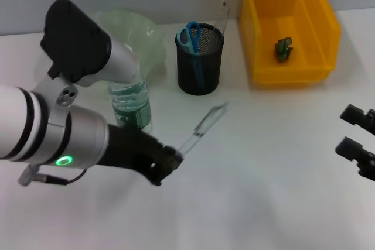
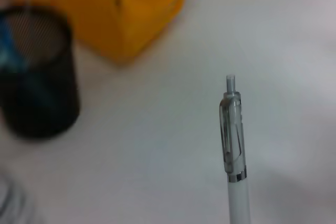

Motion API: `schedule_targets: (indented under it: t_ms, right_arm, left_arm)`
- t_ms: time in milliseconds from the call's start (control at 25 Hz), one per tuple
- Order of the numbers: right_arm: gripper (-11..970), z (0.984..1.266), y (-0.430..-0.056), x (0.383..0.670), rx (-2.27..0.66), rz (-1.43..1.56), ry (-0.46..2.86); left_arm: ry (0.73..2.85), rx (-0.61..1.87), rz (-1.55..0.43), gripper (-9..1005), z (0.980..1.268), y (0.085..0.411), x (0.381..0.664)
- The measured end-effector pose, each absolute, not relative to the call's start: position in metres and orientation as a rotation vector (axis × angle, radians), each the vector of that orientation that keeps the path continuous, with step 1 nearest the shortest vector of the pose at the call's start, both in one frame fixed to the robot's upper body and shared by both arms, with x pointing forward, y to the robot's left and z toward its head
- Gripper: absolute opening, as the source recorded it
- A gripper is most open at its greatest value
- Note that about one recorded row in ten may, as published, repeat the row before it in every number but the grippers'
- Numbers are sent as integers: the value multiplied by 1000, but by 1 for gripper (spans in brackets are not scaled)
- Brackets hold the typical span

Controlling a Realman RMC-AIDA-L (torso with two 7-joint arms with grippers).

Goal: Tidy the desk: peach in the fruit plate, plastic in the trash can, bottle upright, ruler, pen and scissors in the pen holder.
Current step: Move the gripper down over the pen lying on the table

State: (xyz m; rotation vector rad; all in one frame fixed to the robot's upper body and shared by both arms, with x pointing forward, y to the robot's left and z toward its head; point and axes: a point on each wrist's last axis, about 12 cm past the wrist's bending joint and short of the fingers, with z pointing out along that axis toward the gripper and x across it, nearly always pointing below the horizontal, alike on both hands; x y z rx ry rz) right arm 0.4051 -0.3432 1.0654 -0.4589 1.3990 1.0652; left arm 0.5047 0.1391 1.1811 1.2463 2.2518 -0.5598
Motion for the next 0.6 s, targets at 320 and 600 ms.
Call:
schedule_targets:
  t_ms: [320,600]
  right_arm:
    - [816,1057,-336,391,-363,1098,1373]
    - [816,1048,-310,395,-323,1117,1318]
  left_arm:
    - [2102,1295,-598,122,1183,136,506]
    - [2012,1309,-661,122,1176,138,505]
